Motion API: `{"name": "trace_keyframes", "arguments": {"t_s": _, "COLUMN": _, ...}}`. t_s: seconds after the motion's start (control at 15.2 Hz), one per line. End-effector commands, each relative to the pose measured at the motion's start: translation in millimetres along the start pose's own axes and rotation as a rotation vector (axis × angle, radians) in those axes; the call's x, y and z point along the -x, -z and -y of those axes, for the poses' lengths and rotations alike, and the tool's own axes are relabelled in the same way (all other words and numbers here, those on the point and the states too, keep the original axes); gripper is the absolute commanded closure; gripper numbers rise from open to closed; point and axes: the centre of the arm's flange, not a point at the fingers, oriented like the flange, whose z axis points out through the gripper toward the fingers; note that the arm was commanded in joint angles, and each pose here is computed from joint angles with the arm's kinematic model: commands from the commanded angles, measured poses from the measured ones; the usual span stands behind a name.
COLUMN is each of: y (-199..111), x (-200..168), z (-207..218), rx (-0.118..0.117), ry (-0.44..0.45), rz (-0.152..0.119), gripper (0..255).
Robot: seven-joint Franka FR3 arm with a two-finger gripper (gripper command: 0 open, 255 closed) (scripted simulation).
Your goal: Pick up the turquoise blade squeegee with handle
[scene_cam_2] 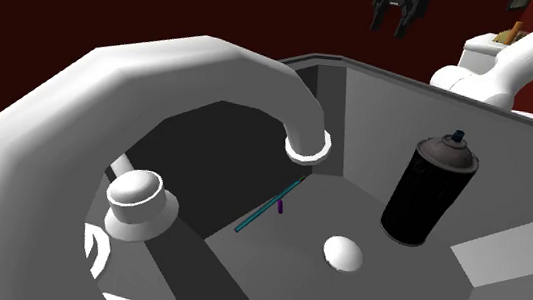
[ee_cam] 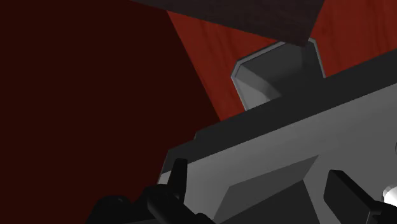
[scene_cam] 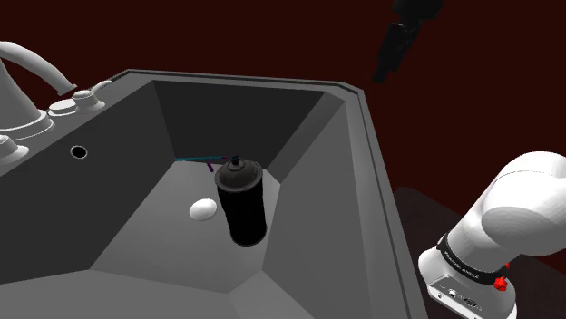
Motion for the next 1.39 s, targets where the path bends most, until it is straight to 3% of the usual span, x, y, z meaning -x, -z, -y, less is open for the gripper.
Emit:
{"name": "trace_keyframes", "arguments": {"t_s": 0.0, "y": 0, "x": 0, "z": 0, "rx": 0.000, "ry": 0.000, "rz": 0.000, "gripper": 0}}
{"name": "trace_keyframes", "arguments": {"t_s": 1.32, "y": -135, "x": -169, "z": 164, "rx": 0.048, "ry": 0.059, "rz": 0.025, "gripper": 0}}
